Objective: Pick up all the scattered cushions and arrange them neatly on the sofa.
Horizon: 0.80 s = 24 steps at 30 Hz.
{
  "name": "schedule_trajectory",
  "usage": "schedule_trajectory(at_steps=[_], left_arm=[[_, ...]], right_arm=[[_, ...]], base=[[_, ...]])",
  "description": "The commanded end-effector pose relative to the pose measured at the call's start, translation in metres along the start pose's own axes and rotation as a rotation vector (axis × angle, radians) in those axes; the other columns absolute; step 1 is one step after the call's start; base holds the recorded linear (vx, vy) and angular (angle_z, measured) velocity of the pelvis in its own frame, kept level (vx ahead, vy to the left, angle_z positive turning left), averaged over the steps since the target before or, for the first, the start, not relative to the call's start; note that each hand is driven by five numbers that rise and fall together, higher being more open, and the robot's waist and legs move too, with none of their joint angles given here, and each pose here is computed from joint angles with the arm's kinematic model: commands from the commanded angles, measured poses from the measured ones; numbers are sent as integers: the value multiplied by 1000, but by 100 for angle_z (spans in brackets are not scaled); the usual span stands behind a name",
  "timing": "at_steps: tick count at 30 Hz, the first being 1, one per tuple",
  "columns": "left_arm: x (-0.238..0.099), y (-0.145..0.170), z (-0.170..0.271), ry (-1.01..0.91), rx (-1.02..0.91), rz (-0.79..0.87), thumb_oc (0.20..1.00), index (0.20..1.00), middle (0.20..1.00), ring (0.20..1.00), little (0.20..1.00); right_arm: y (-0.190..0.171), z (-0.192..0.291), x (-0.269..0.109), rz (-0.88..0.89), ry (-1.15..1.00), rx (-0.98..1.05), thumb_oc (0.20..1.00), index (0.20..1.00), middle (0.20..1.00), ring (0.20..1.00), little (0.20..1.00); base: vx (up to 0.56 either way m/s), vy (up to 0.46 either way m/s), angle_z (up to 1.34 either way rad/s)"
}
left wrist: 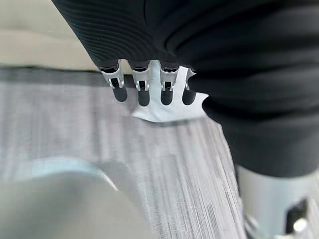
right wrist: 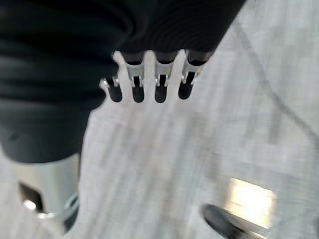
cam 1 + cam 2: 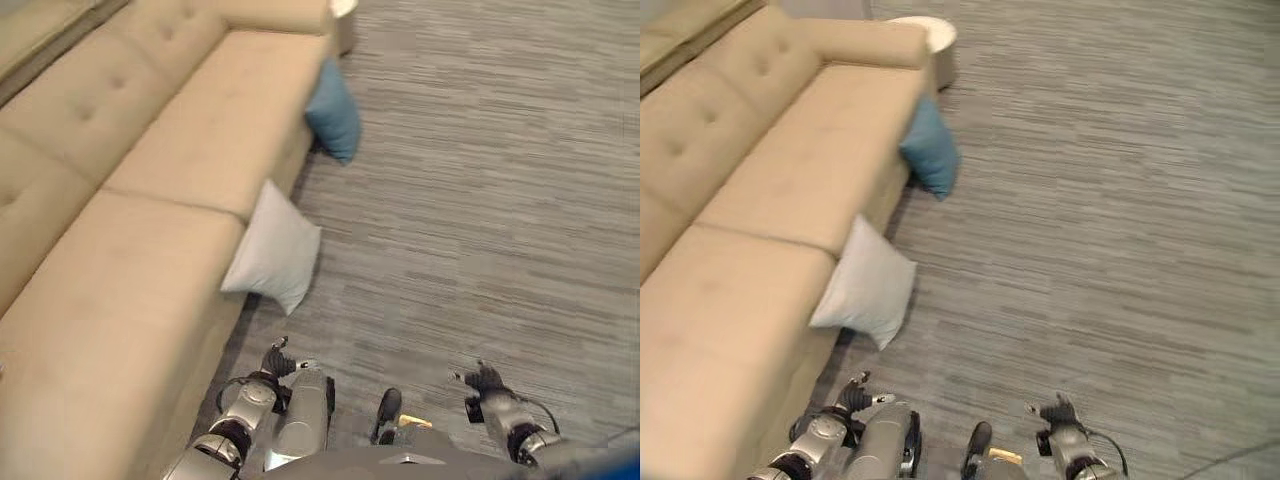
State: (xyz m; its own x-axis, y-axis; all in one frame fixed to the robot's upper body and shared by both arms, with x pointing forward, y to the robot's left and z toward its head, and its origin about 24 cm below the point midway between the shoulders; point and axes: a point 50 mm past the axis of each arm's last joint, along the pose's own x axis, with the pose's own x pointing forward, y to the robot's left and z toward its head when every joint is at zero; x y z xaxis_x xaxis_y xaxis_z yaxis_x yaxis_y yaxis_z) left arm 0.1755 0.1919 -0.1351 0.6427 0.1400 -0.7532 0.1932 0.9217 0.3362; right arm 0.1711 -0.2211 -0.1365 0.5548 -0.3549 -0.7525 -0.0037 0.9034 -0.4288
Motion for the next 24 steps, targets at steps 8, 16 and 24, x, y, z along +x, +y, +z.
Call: schedule_trajectory(at_steps=[8,16,24], left_arm=[[-13,-10,-45,154,16,-10,1000,1000,1000,1000,1000],[-8,-12,-34,114,98,-27,1000,1000,1000,1000,1000],[-12,-18,-43,156,43,-35,1000,1000,1000,1000,1000]], right_arm=[[8,-28,-7,40,65,-91,1000,1000,1000,1000,1000],[4,-27,-6,40,50,-73,1000,1000,1000,1000,1000],[2,-27,-6,45,30,-98,1000,1000,1000,1000,1000]], base=[[277,127,-24],[212,-89,149],[99,-183,161]])
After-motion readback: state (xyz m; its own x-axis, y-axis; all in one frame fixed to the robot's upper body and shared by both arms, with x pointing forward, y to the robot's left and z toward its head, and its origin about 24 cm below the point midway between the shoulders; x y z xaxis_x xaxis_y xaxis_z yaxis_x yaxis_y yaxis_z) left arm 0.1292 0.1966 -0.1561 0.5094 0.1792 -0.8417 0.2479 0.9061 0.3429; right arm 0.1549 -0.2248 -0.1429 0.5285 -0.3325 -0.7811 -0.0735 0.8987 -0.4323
